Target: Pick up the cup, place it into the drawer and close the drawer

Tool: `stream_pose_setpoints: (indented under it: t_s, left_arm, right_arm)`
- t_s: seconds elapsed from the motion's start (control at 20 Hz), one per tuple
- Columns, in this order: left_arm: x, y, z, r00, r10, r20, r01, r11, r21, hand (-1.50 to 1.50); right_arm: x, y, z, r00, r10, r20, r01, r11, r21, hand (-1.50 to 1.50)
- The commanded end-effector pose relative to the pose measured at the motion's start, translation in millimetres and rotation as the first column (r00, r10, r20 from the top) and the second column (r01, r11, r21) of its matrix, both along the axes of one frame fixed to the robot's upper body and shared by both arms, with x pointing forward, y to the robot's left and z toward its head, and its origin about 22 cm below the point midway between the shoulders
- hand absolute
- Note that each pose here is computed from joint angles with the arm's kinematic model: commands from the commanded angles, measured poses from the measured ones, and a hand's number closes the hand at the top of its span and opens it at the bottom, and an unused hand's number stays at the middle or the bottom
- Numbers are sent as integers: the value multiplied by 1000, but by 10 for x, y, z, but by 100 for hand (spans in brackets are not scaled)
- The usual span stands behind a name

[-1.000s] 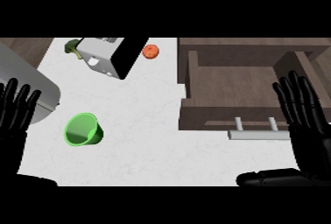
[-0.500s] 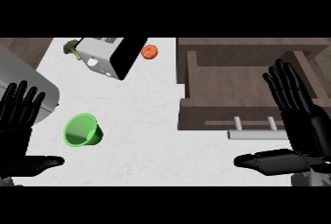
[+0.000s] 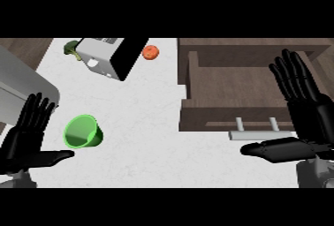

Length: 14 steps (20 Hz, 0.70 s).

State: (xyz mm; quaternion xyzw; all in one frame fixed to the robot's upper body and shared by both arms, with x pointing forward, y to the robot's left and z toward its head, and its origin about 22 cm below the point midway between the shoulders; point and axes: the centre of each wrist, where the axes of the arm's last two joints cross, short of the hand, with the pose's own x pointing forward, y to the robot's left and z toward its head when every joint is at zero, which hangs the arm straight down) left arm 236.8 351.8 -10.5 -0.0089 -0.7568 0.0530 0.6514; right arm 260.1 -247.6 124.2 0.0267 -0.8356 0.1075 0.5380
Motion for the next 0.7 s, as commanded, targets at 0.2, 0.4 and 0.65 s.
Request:
stream_pose_setpoints:
  t_s: [0.2,0.4,0.65]
  left_arm:
    - [-178,189,-555,996,37,-84,-36,999,18,-150]
    - [204,240,-707,996,46,-78,-44,999,32,-150]
    - [-105,218,-1063,994,65,-86,-60,996,65,-150]
  right_arm:
    - [142,141,175,1000,-8,6,8,1000,-7,-150]
    - [131,-49,135,1000,0,12,0,1000,0,-150]
    - [-2,-263,-3,1000,-10,13,10,1000,0,-150]
